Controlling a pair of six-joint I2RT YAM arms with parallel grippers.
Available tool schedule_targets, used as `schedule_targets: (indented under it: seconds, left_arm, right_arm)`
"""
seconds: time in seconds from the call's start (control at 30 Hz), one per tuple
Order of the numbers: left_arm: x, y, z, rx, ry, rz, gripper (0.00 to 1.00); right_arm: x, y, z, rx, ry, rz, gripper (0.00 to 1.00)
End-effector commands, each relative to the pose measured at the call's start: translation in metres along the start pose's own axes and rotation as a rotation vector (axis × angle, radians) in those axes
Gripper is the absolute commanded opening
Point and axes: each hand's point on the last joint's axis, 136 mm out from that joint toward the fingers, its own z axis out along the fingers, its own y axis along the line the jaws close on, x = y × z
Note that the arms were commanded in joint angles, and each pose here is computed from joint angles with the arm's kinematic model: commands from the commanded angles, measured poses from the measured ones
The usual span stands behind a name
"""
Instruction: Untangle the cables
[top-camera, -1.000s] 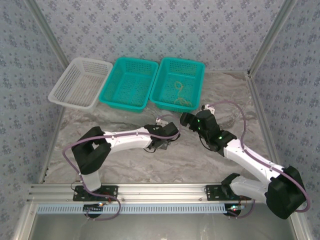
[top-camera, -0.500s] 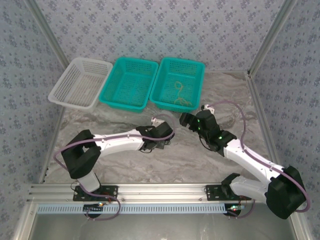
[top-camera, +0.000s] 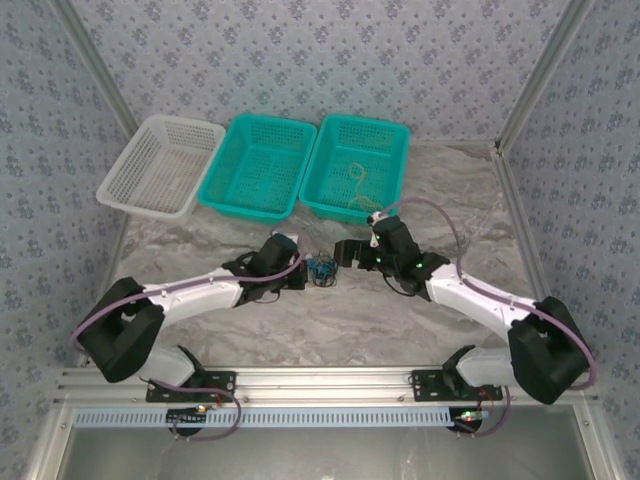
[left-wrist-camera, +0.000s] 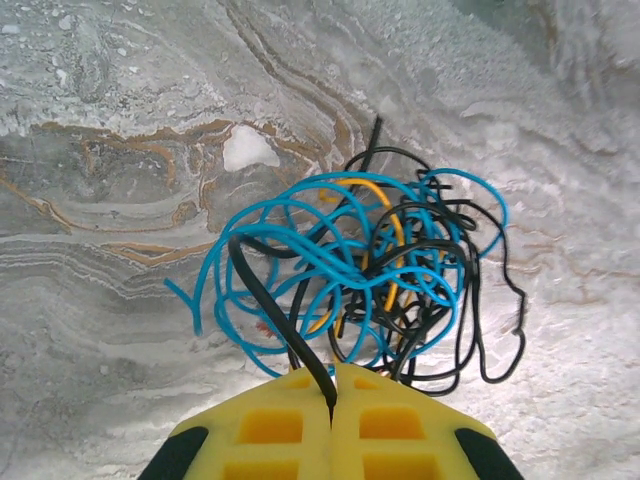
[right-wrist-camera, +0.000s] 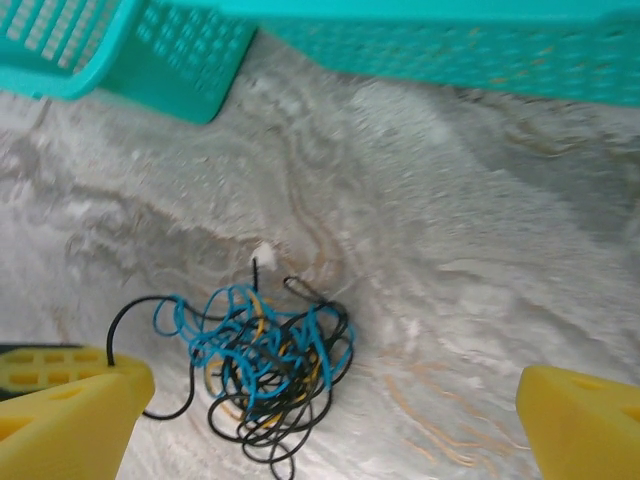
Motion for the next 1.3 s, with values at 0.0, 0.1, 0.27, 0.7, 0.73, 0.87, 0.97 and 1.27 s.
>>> schedule_targets:
  seconds: [0.0,0.1,0.27,0.7,0.73,0.87,0.97,1.27]
  left_arm:
    - [-0.017,-0.017,-0.011,0.159,-0.046,-0.068,0.0]
    - [-0.021,-0.008,-0.014,0.224,-0.05,-0.196,0.0]
    - [-0.028,0.0,-0.02,0.309,-0.103,-0.333,0.0]
    - [-0.021,0.006,-0.017,0.299,-0.087,-0.352,0.0]
    - [-0.02,0.007,-0.017,0.297,-0.085,-0.353,0.0]
    - [-0.019,0.008,-0.017,0.299,-0.084,-0.356,0.0]
    - [-0.018,0.009,-0.016,0.294,-0.085,-0.358,0.0]
    - [-0.013,0.016,-0.014,0.276,-0.083,-0.369,0.0]
  right_arm:
    - [-0.005,0.029,0.007,-0.101,0.036,-0.058,1.0]
    - [-0.004,0.029,0.015,-0.071,0.041,-0.035,0.98]
    - [0.003,0.033,0.03,-0.078,0.058,0.002,0.96]
    - [0.023,0.052,0.075,-0.094,0.176,-0.107,0.94]
    - [0.026,0.053,0.079,-0.085,0.184,-0.124,0.95]
    - [0.033,0.051,0.091,-0.056,0.214,-0.155,0.96]
    - [0.043,0.049,0.098,-0.036,0.243,-0.158,0.96]
    - [0.061,0.032,0.107,0.073,0.269,-0.146,0.95]
